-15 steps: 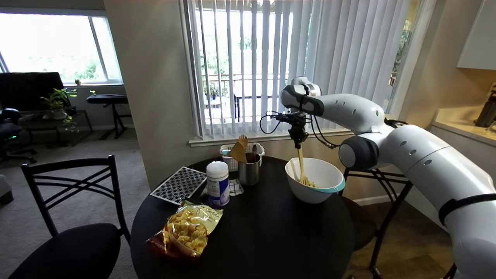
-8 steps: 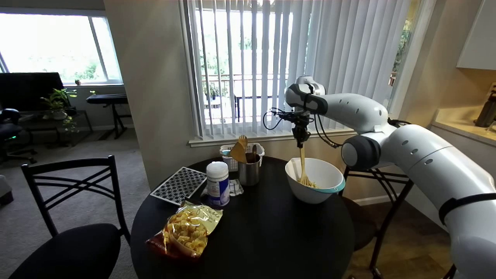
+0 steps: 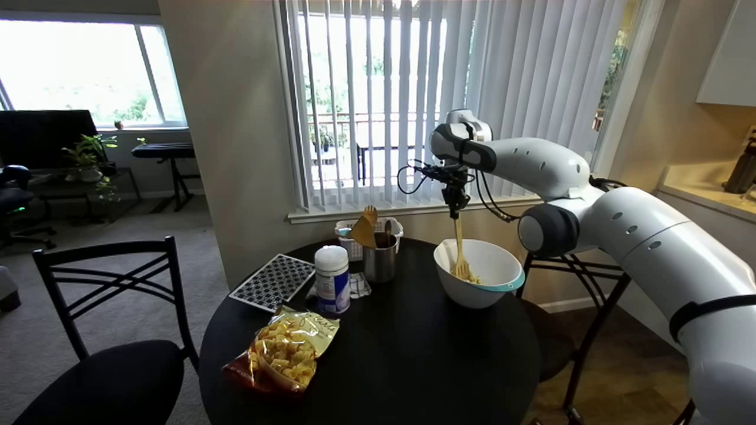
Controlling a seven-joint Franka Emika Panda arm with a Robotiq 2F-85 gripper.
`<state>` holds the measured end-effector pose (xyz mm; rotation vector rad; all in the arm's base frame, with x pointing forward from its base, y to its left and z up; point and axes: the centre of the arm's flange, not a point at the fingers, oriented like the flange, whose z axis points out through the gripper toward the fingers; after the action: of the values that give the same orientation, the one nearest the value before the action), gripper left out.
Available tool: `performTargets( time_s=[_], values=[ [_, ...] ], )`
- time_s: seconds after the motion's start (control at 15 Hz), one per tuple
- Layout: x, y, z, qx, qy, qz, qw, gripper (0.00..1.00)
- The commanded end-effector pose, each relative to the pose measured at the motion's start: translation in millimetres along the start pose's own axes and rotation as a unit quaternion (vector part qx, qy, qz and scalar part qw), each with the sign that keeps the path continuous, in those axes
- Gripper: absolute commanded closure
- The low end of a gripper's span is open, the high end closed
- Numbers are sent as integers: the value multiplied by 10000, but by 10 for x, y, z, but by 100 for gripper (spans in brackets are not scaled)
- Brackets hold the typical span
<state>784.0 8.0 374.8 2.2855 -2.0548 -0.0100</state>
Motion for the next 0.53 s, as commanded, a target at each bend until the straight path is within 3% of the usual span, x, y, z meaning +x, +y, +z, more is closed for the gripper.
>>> performTargets(
  time_s=[0.0,0.47],
  values=[
    [39,609,18,261,181,352,9989,97],
    [342,696,131,184,234,927,9952,97]
  ],
)
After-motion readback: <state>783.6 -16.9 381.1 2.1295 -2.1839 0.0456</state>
